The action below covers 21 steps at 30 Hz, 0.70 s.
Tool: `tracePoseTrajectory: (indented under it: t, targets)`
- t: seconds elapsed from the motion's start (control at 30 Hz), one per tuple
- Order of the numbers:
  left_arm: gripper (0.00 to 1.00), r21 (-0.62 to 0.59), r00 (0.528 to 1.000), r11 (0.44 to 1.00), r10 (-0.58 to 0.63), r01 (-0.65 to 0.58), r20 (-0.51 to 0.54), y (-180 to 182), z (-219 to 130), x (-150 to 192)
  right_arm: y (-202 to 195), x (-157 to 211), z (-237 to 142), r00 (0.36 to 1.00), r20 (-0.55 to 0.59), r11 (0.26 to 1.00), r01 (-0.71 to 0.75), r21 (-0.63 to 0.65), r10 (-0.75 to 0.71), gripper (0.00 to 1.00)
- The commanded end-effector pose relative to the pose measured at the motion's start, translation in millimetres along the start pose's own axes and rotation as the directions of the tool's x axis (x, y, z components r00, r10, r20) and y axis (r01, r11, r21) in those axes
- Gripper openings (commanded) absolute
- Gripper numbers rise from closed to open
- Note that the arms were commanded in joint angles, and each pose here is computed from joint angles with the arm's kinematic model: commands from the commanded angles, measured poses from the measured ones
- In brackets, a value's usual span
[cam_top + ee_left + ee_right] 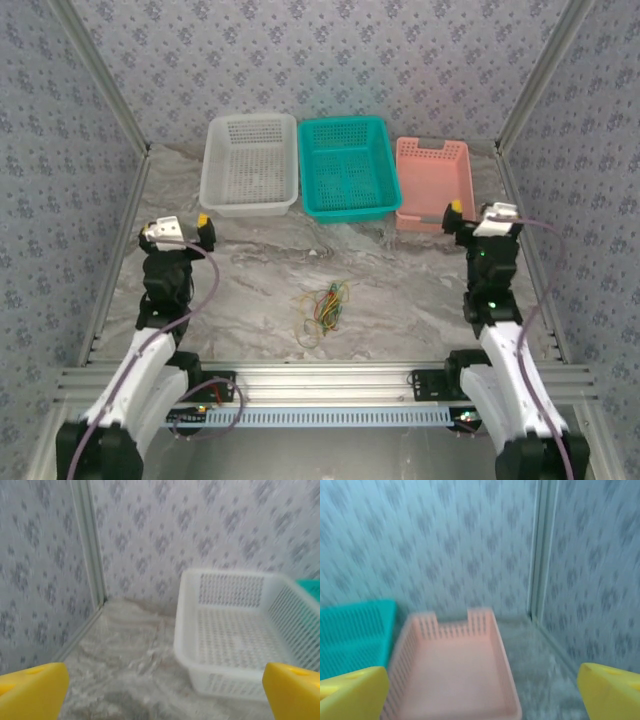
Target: Untangle the cables
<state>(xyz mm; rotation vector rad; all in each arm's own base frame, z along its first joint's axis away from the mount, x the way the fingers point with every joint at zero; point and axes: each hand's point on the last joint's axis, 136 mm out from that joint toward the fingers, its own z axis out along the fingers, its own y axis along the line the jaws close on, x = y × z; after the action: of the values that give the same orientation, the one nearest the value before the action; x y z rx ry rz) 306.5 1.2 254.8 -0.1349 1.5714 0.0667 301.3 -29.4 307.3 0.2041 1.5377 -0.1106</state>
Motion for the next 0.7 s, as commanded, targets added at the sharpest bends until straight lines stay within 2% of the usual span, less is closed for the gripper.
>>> tracePoseTrajectory:
  t: [0.0,0.03,0.07,0.1,0.13,0.17,0.2,0.23,0.3,0.33,0.37,0.43,0.47,0.57,0.6,0.67]
  targets:
    - [0.99,0.074,0.998,0.996,0.045,-0.042,-0.032,-21.7,-13.3,-41.4,2.8,-32.0,-27.8,0.976,-0.091,0.980,-0.198,-0.005,0.196,0.99]
    - [0.99,0.092,0.998,0.996,0.023,-0.018,-0.052,-31.1,-14.9,-54.8,4.3,-31.5,-30.9,0.932,-0.141,0.942,-0.336,0.015,0.335,0.99]
    - [0.99,0.123,0.991,0.991,-0.025,0.041,-0.133,-42.2,-17.0,-59.1,7.4,-12.9,-37.4,0.840,-0.247,0.874,-0.481,0.074,0.483,0.99]
    - [0.99,0.133,0.968,0.980,-0.113,0.146,-0.226,-50.2,-17.3,-51.4,13.7,5.5,-43.1,0.768,-0.338,0.834,-0.542,0.109,0.544,0.99]
    - [0.99,0.102,0.928,0.962,-0.212,0.253,-0.308,-53.5,-17.2,-45.6,35.8,9.8,-44.4,0.752,-0.418,0.830,-0.558,0.008,0.510,0.99]
    - [0.99,0.066,0.880,0.943,-0.279,0.328,-0.384,-56.8,-17.7,-34.3,59.4,11.2,-46.1,0.737,-0.486,0.809,-0.580,-0.098,0.470,0.92]
    - [0.99,0.080,0.851,0.924,-0.308,0.375,-0.425,-65.9,-16.3,-29.3,77.6,17.7,-50.2,0.700,-0.559,0.782,-0.607,-0.139,0.444,0.81]
    - [0.99,0.138,0.812,0.894,-0.311,0.426,-0.495,-83.8,-16.9,-24.1,93.7,31.2,-59.5,0.666,-0.634,0.789,-0.599,-0.138,0.394,0.77]
    - [0.81,0.155,0.711,0.859,-0.287,0.487,-0.642,-114.5,-22.9,-4.3,112.9,59.0,-85.6,0.659,-0.707,0.864,-0.485,-0.137,0.258,0.75]
    - [0.71,0.169,0.672,0.860,-0.237,0.481,-0.702,-134.0,-32.8,8.5,122.1,71.1,-101.2,0.661,-0.728,0.892,-0.422,-0.160,0.182,0.72]
    - [0.66,0.190,0.649,0.876,-0.168,0.444,-0.742,-152.7,-46.0,23.6,133.2,82.3,-116.5,0.653,-0.748,0.903,-0.384,-0.191,0.119,0.69]
    - [0.65,0.210,0.615,0.911,-0.058,0.355,-0.787,-179.1,-74.1,54.8,156.1,105.8,-142.9,0.615,-0.788,0.901,-0.355,-0.251,0.023,0.67]
    - [0.65,0.218,0.580,0.918,-0.016,0.331,-0.814,-191.2,-88.7,73.6,168.4,122.0,-154.2,0.578,-0.816,0.898,-0.348,-0.269,-0.020,0.66]
    - [0.58,0.202,0.460,0.926,0.036,0.318,-0.887,-218.3,-125.9,132.5,201.7,162.7,-178.3,0.449,-0.889,0.882,-0.382,-0.278,-0.086,0.55]
    - [0.57,0.201,0.429,0.927,0.048,0.318,-0.902,-226.9,-136.0,150.7,213.2,173.9,-182.7,0.417,-0.905,0.870,-0.411,-0.272,-0.086,0.51]
    - [0.55,0.194,0.391,0.936,0.068,0.293,-0.918,-235.1,-146.2,176.3,226.2,192.9,-188.2,0.371,-0.925,0.861,-0.443,-0.251,-0.079,0.49]
